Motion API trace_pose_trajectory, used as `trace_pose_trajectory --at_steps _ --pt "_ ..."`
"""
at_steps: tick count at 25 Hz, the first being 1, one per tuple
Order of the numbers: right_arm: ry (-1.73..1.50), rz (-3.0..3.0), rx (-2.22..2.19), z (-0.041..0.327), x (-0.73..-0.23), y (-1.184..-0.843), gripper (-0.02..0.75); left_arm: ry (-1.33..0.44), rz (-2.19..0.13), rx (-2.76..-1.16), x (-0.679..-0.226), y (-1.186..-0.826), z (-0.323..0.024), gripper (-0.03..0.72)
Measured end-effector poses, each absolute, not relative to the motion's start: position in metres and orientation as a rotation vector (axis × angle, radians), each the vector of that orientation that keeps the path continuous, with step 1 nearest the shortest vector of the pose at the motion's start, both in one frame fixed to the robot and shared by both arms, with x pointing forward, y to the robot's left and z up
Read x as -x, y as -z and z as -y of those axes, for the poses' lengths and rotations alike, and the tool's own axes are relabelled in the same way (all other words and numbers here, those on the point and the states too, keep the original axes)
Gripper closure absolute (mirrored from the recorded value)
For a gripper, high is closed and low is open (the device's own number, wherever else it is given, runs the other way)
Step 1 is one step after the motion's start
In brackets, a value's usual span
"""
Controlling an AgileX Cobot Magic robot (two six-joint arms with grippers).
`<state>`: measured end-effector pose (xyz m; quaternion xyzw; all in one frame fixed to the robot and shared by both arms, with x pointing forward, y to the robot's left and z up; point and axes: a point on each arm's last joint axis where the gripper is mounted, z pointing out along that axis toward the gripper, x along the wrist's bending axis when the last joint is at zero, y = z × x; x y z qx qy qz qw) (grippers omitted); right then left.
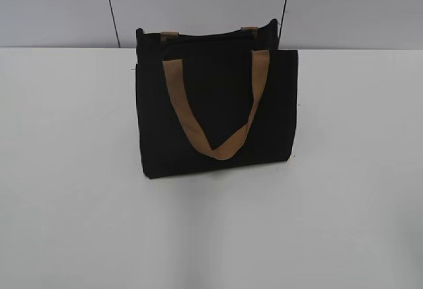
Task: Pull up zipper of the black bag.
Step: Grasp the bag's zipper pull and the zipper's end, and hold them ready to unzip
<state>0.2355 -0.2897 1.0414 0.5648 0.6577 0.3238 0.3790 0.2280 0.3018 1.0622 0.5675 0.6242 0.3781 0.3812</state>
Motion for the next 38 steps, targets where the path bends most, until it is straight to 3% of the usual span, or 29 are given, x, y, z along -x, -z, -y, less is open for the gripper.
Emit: trace_pose_trajectory --at_steps 20,27,32,38 --pt "-0.827 -1.680 -1.443 0.290 -0.236 -1.041 0.308 -0.963 -1.576 -1.472 -0.232 -1.066 -0.301 0.427" --pt "-0.827 -1.680 -1.443 0.290 -0.236 -1.041 0.308 -1.120 -1.353 -1.400 -0.279 -1.104 -0.301 0.209" --pt "-0.827 -1.680 -1.443 0.290 -0.236 -1.041 0.308 -1.134 -1.235 -1.337 -0.321 -1.113 -0.297 0.181" --pt "-0.827 -1.680 -1.443 0.290 -0.236 -1.041 0.308 -1.026 -1.209 -1.357 -0.387 -1.071 -0.280 0.181"
